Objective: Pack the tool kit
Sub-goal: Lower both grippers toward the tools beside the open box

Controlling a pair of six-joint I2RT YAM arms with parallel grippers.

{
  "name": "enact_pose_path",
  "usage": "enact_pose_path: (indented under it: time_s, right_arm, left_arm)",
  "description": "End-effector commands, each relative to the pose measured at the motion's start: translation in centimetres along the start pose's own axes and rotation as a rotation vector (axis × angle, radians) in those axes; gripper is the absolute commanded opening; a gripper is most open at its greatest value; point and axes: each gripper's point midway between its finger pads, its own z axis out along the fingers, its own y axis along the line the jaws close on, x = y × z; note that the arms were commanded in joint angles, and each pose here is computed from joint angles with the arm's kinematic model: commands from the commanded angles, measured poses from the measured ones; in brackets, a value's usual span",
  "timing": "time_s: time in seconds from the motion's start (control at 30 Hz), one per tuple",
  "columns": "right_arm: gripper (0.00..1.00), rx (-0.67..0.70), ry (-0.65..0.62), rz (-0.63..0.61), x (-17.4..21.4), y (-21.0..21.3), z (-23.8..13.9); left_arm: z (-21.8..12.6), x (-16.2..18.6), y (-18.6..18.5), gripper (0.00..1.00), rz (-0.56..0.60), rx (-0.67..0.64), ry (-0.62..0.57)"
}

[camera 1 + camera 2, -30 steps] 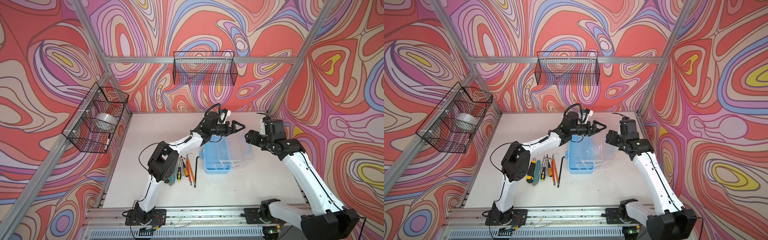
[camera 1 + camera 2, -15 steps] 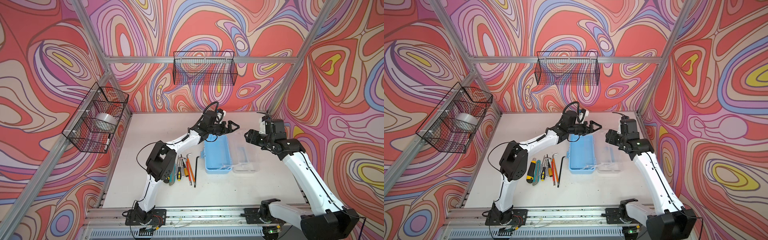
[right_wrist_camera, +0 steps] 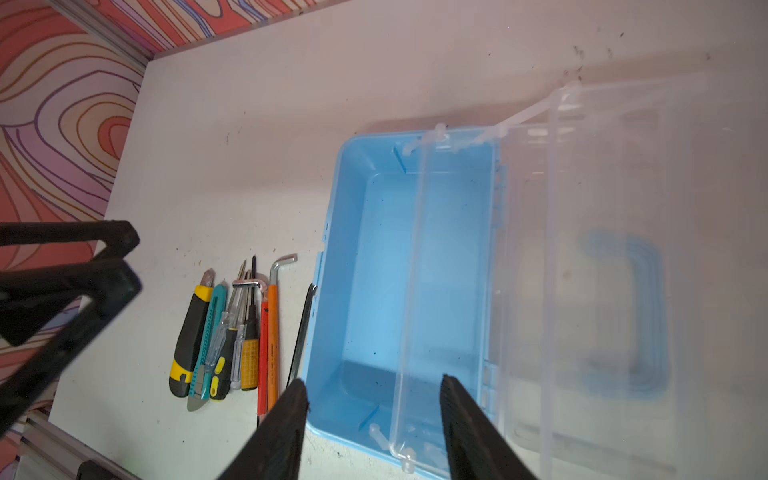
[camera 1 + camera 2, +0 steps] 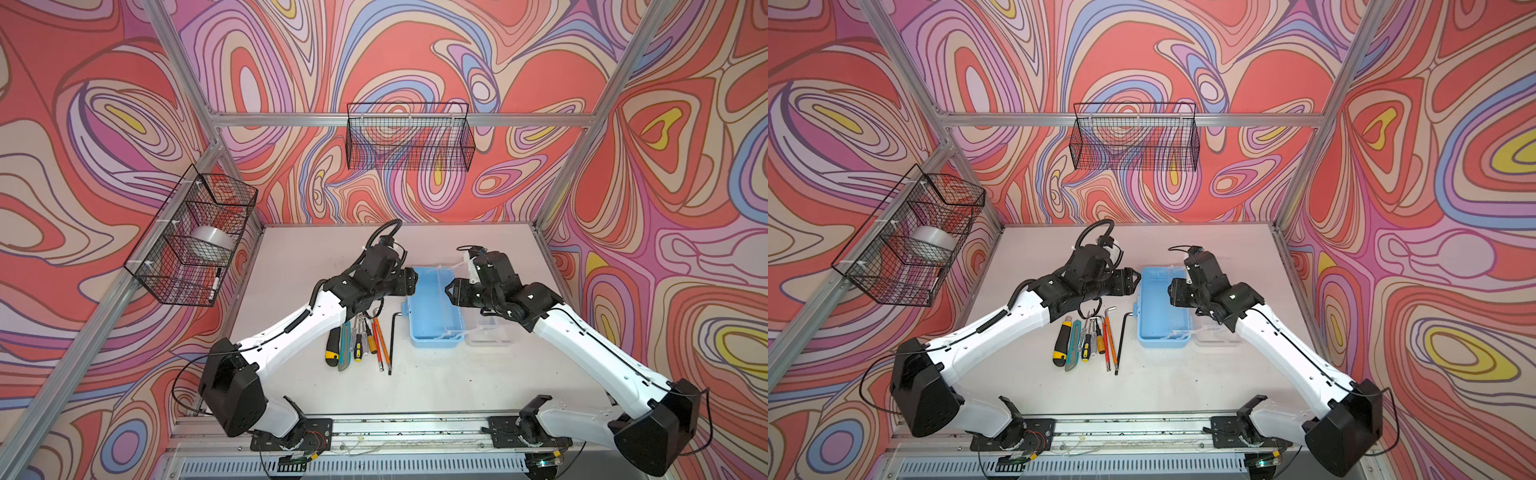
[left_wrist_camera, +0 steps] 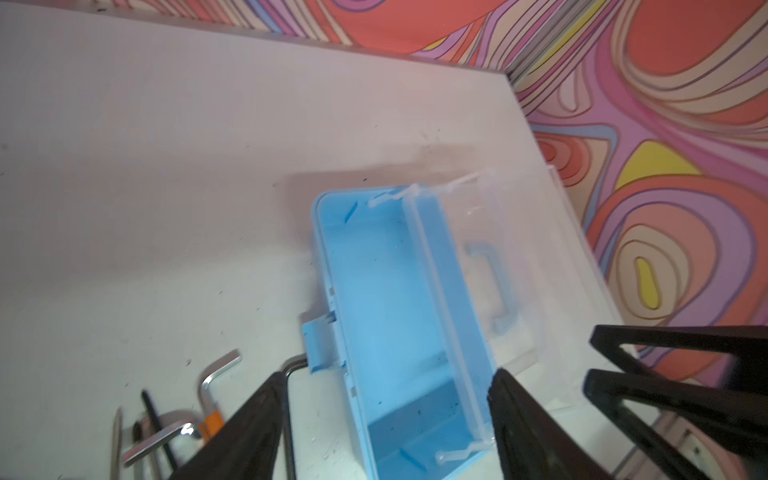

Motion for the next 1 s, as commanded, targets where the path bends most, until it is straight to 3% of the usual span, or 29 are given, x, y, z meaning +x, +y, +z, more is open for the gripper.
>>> enact_pose_path:
  time_s: [0.0, 0.27, 0.4, 0.67, 0.8, 0.97]
  right_arm:
    - [0.53, 0.048, -0.003, 0.026, 1.5, -0.2, 0.8]
    - [0.48, 0.050, 0.032, 0.005, 4.8, 0.0, 2.1]
    - [0.45, 0.052, 0.044, 0.003, 5.4, -0.2, 2.7]
    - [0.44, 0.060, 0.054, -0.006, 6.0, -0.5, 4.1]
    - [0.43, 0.060, 0.067, -0.013, 6.3, -0.5, 4.7]
    - [0.43, 0.066, 0.068, -0.016, 6.4, -0.6, 5.1]
  left_arm:
    - [0.4, 5.2, 4.9, 0.72, 0.026, -0.230, 0.090]
    - [2.0, 11.5, 6.9, 0.53, -0.026, -0.280, 0.131]
    - [2.6, 12.3, 7.5, 0.42, -0.050, -0.293, 0.123]
    - [4.4, 13.2, 7.0, 0.35, -0.062, -0.274, 0.149]
    - [5.5, 14.1, 6.6, 0.19, -0.050, -0.271, 0.193]
    - [6.4, 14.6, 6.0, 0.17, -0.041, -0.258, 0.229]
